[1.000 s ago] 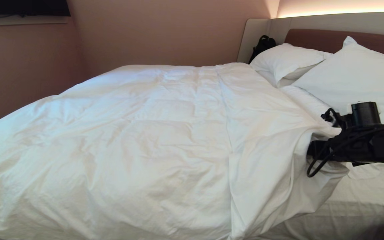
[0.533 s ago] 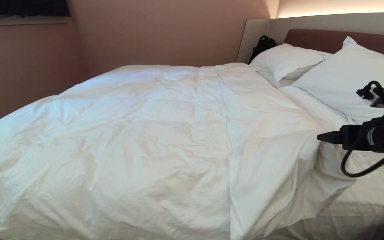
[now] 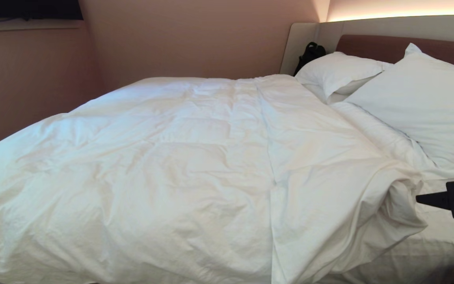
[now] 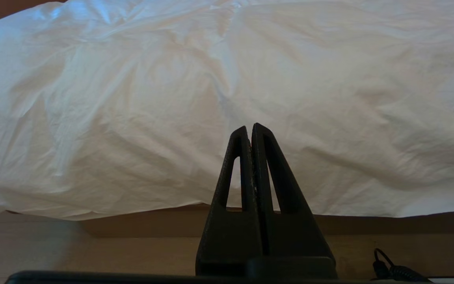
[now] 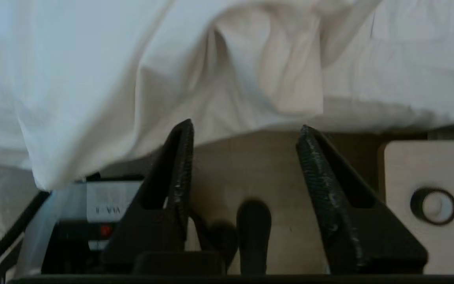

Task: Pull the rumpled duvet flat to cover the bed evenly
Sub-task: Flatten the corners of the folded blanket

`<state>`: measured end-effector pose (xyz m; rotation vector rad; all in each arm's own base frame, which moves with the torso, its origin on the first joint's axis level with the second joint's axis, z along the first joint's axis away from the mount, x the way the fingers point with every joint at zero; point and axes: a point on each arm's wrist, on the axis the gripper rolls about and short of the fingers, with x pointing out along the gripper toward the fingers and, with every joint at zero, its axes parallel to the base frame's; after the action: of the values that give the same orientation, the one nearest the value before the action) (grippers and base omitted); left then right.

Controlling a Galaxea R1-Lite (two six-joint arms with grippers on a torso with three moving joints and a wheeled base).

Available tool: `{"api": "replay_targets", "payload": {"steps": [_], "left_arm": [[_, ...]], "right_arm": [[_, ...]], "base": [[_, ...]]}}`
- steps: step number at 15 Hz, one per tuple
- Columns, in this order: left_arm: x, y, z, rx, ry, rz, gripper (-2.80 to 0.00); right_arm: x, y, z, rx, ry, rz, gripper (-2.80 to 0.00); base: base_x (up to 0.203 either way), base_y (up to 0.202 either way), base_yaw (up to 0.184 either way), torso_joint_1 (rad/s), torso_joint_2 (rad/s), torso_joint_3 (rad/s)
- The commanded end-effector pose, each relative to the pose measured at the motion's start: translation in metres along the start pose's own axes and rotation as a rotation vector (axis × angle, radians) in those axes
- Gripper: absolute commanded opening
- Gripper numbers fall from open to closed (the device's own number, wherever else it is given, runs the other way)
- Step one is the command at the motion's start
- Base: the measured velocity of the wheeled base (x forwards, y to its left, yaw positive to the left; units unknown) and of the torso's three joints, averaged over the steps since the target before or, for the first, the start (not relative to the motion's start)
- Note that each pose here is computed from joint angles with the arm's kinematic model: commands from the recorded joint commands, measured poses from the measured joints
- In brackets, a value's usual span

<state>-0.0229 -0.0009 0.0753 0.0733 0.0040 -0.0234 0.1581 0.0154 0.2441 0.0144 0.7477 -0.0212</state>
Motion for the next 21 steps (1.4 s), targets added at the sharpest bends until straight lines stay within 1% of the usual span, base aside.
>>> {"api": "replay_targets", "payload": {"steps": [1, 3, 5, 6, 7, 8, 12, 13, 14, 16, 18, 19, 21], "left_arm": [[0.000, 0.000, 0.000, 0.000, 0.000, 0.000, -2.80], [0.000, 0.000, 0.000, 0.000, 0.000, 0.000, -2.80], [0.000, 0.000, 0.000, 0.000, 0.000, 0.000, -2.80], [0.000, 0.000, 0.000, 0.000, 0.000, 0.000, -2.80], [0.000, 0.000, 0.000, 0.000, 0.000, 0.000, -2.80], [0.000, 0.000, 0.000, 0.000, 0.000, 0.000, -2.80], [0.000, 0.000, 0.000, 0.000, 0.000, 0.000, -2.80], [0.000, 0.000, 0.000, 0.000, 0.000, 0.000, -2.80], [0.000, 0.000, 0.000, 0.000, 0.000, 0.000, -2.80], [0.000, 0.000, 0.000, 0.000, 0.000, 0.000, -2.80], [0.000, 0.000, 0.000, 0.000, 0.000, 0.000, -2.80], [0.000, 0.000, 0.000, 0.000, 0.000, 0.000, -2.80], [0.000, 0.000, 0.000, 0.000, 0.000, 0.000, -2.80]], "right_arm": [[-0.002, -0.003, -0.033, -0.039, 0.172, -0.012, -2.80], [0.005, -0.002, -0.037, -0.054, 0.201, -0.011, -2.80], [0.029, 0.001, -0.037, -0.086, 0.268, 0.010, -2.80], [0.038, 0.004, -0.033, -0.096, 0.252, 0.047, -2.80], [0.041, 0.006, -0.028, -0.101, 0.214, 0.085, -2.80], [0.041, 0.009, -0.026, -0.115, 0.196, 0.105, -2.80], [0.047, 0.020, -0.023, -0.139, 0.187, 0.153, -2.80], [0.049, 0.022, -0.021, -0.139, 0.160, 0.183, -2.80], [0.049, 0.024, -0.020, -0.133, 0.155, 0.231, 0.00], [0.049, 0.025, -0.018, -0.112, 0.151, 0.254, 0.00], [0.050, 0.027, -0.018, -0.054, 0.167, 0.338, 0.00], [0.049, 0.027, -0.018, -0.018, 0.180, 0.413, 0.00], [0.049, 0.024, -0.018, 0.024, 0.191, 0.452, 0.00]], "base": [[0.000, 0.000, 0.000, 0.000, 0.00, 0.000], [0.000, 0.000, 0.000, 0.000, 0.00, 0.000], [0.000, 0.000, 0.000, 0.000, 0.00, 0.000], [0.000, 0.000, 0.000, 0.000, 0.00, 0.000], [0.000, 0.000, 0.000, 0.000, 0.00, 0.000], [0.000, 0.000, 0.000, 0.000, 0.00, 0.000], [0.000, 0.000, 0.000, 0.000, 0.00, 0.000], [0.000, 0.000, 0.000, 0.000, 0.00, 0.000], [0.000, 0.000, 0.000, 0.000, 0.00, 0.000], [0.000, 0.000, 0.000, 0.000, 0.00, 0.000], [0.000, 0.000, 0.000, 0.000, 0.00, 0.000], [0.000, 0.000, 0.000, 0.000, 0.00, 0.000], [0.000, 0.000, 0.000, 0.000, 0.00, 0.000]]}}
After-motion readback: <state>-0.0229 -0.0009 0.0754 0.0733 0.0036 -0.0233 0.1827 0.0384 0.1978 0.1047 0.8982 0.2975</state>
